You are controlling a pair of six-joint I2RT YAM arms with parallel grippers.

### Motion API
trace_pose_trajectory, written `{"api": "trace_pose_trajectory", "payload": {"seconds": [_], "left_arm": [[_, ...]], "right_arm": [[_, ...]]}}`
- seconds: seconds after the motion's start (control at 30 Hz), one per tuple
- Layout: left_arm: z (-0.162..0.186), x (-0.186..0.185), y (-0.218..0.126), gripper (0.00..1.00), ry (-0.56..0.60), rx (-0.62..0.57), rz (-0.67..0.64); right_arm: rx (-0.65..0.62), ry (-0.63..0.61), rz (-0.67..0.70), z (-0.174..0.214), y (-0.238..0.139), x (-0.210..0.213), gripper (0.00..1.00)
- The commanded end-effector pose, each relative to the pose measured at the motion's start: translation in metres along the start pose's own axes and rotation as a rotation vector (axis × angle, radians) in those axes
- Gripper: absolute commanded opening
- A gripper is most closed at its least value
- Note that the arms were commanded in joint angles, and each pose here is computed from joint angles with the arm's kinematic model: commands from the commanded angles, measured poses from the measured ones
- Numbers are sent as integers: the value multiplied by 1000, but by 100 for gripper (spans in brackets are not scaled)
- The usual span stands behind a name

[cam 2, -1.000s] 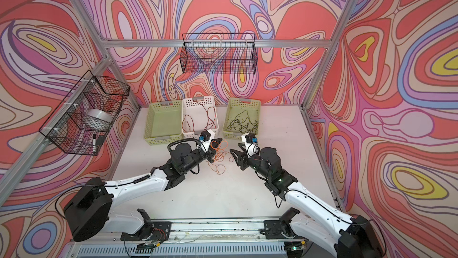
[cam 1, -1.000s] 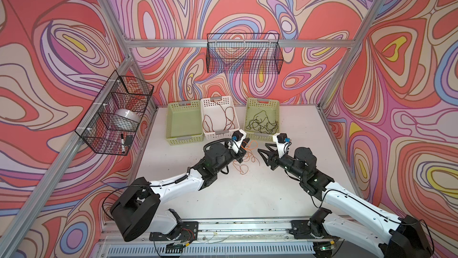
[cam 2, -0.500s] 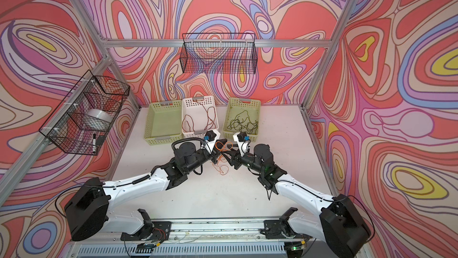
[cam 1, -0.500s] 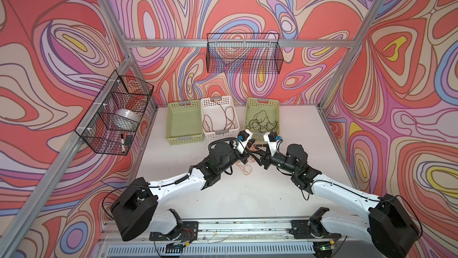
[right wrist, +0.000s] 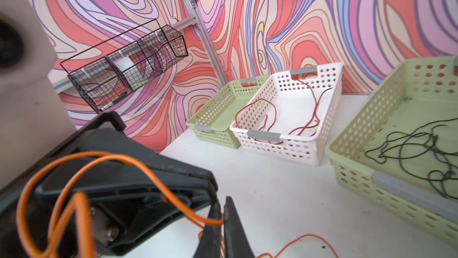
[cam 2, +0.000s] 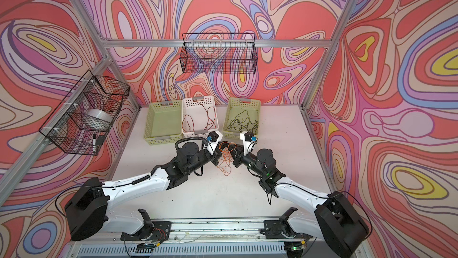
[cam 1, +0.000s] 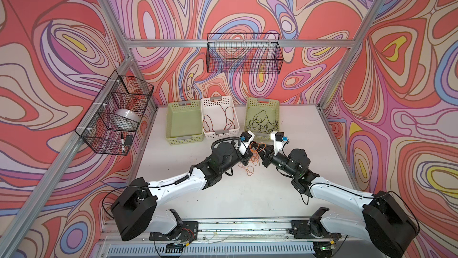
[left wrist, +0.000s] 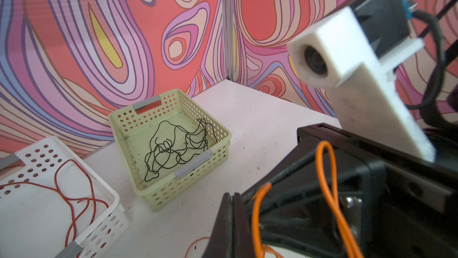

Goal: Untangle the cables

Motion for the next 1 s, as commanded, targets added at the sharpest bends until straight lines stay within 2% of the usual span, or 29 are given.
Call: {"api": "trace_pose_trajectory", "payload": {"seconds": [0.0,0.27,0.43,0.67,0.97], "left_arm": [[-16,-3,-8,0,26,-24,-8],[-31,0,-19,0,132,-7,-90],[-38,7,-32,0,197,12,-175],[-34,31,-51,0,151,44,-276],[-15,56,-73,0,100,79,-372]], "right_arm": [[-26,2,100,-5,-5,-4,0],[116,-19,392,6,-18,-23,0],[155,-53,553,4,-34,-30,0],[192,-82,691,-1,-50,-37,0],[212,-86,774,-21,-64,-52,0]]}}
Point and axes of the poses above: each gripper's point midway between its finger pads, its own y axis out along the fingers, its own x axis along the line the jaws close on, z = x × y, the point moved 10 cm from there along -y, back along the fingers, and after that the axes turned 11 degrees about -y, right-handed, at the moved point
